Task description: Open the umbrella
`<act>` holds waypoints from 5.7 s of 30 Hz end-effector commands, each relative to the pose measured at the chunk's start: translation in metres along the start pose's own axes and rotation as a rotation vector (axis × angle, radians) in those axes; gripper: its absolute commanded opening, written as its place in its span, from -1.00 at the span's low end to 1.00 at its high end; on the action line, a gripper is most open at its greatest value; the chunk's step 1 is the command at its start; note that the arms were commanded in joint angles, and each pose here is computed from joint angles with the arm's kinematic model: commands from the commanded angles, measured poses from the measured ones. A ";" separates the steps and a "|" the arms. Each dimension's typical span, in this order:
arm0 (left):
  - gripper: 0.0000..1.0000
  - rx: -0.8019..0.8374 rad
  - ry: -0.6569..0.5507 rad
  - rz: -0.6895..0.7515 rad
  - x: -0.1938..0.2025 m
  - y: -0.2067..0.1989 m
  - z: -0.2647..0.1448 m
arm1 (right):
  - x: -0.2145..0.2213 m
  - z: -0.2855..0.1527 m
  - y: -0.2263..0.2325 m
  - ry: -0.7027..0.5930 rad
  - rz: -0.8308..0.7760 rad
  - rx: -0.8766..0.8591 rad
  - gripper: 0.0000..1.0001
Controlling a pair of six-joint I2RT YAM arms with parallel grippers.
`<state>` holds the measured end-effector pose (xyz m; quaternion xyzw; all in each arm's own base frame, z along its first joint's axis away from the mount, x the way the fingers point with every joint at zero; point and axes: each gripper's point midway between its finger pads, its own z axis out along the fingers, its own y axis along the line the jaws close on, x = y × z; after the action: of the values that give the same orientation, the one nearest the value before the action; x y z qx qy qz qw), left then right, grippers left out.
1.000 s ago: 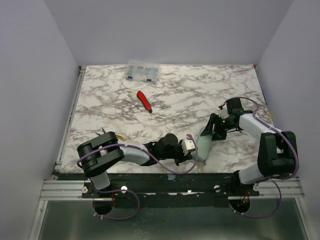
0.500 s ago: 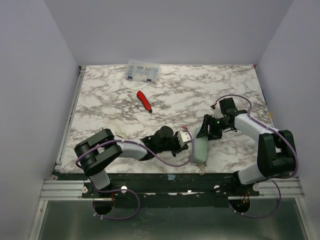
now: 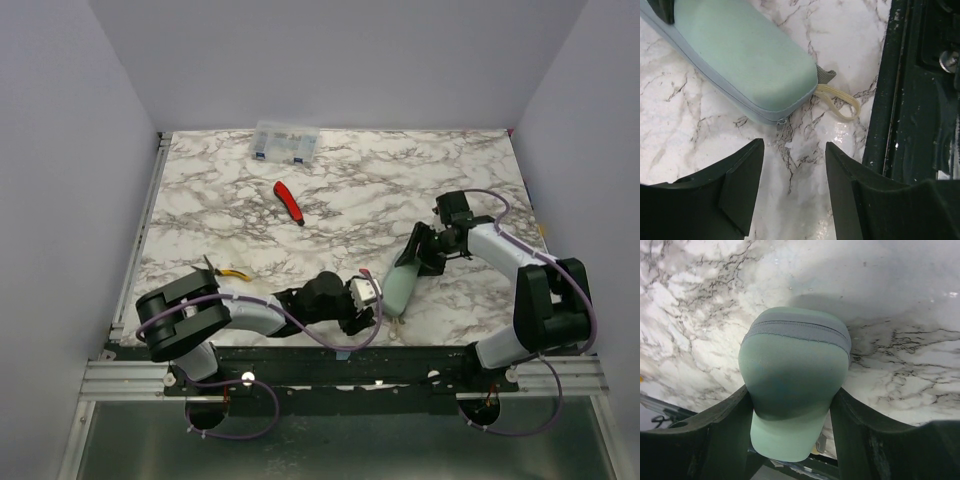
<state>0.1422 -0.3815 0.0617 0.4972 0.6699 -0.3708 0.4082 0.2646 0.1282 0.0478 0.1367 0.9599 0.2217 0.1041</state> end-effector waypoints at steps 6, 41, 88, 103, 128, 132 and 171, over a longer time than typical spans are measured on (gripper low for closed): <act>-0.20 -0.157 0.036 -0.111 0.007 0.024 0.026 | -0.016 -0.012 -0.011 -0.102 0.160 0.126 -0.99; -1.00 -0.229 -0.091 0.009 -0.015 0.047 0.018 | -0.006 -0.009 -0.015 -0.085 -0.050 0.104 -0.99; -1.00 -0.088 -0.039 0.054 0.003 0.017 0.043 | -0.012 -0.013 -0.025 -0.119 0.125 0.241 -0.99; -1.00 -0.092 -0.076 0.172 -0.003 0.024 0.033 | 0.005 -0.009 0.003 -0.072 -0.207 0.074 -0.99; -1.00 -0.219 -0.077 0.101 -0.020 0.081 0.034 | 0.038 -0.001 0.044 -0.007 -0.427 -0.064 -0.99; -1.00 -0.177 -0.079 0.086 -0.018 0.073 0.033 | 0.030 -0.006 0.060 -0.033 -0.419 -0.109 -0.24; -1.00 -0.195 -0.072 -0.264 -0.026 0.104 0.033 | 0.076 0.004 0.008 0.112 -0.327 0.013 -0.12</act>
<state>0.2268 -0.3975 0.0498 0.3681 0.7494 -0.3758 0.4020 0.2019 0.1655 0.0511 -0.0259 0.9696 0.2204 0.1033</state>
